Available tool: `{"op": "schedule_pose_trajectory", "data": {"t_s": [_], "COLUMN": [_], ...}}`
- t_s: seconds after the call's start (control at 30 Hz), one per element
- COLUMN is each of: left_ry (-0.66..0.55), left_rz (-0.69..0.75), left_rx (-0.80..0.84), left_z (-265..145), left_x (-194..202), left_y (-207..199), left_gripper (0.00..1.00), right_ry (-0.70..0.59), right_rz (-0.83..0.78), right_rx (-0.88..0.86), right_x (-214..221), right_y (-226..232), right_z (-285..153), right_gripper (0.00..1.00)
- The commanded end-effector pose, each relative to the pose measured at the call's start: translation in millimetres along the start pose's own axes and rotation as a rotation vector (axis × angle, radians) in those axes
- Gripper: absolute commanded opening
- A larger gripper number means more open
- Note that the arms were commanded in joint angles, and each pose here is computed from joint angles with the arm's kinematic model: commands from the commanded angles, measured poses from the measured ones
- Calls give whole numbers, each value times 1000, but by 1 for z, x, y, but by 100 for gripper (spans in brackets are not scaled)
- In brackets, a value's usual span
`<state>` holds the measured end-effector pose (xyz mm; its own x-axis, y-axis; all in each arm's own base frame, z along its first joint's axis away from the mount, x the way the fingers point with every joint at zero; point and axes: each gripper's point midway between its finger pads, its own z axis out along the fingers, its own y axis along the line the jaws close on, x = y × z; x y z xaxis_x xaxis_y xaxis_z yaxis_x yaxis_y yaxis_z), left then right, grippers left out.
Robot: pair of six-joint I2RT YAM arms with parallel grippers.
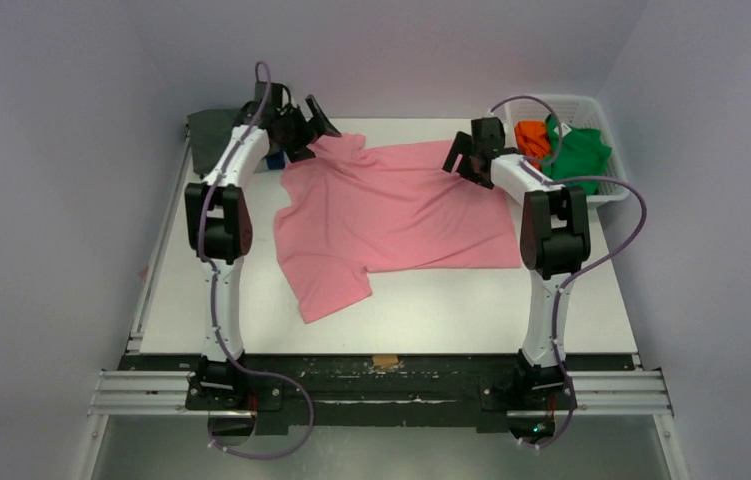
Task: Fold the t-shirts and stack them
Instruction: Grab the side of the flattened tshirt closest away from the robot with both arms
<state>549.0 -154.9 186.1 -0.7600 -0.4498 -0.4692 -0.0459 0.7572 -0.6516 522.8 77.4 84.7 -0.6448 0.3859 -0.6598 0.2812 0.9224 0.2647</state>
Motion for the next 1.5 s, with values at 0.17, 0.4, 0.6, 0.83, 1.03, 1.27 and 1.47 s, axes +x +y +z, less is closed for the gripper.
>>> {"op": "schedule_pose_trajectory", "data": {"t_s": [0.17, 0.4, 0.6, 0.83, 1.03, 1.27, 1.47], "left_ry": [112, 283, 371, 443, 441, 511, 547], "left_rz": [145, 36, 35, 42, 30, 26, 19], "left_rx": [-232, -467, -514, -558, -604, -640, -659], "left_z": [-96, -143, -157, -151, -141, -135, -142], "left_x": [143, 266, 320, 342, 348, 365, 370], "left_y": [32, 89, 109, 123, 137, 145, 146], "left_gripper": [99, 96, 86, 54, 39, 24, 0], "right_ry": [-51, -90, -158, -138, -130, -123, -134], "right_rz": [44, 103, 128, 135, 133, 137, 195], "right_rx": [27, 123, 123, 127, 133, 179, 239], "right_x": [38, 54, 41, 50, 53, 59, 60], "right_y": [-40, -72, -72, -75, -77, -86, -100], "right_z": [-75, -103, -112, -110, -109, -109, -117], "right_gripper": [84, 84, 82, 81, 80, 80, 80]}}
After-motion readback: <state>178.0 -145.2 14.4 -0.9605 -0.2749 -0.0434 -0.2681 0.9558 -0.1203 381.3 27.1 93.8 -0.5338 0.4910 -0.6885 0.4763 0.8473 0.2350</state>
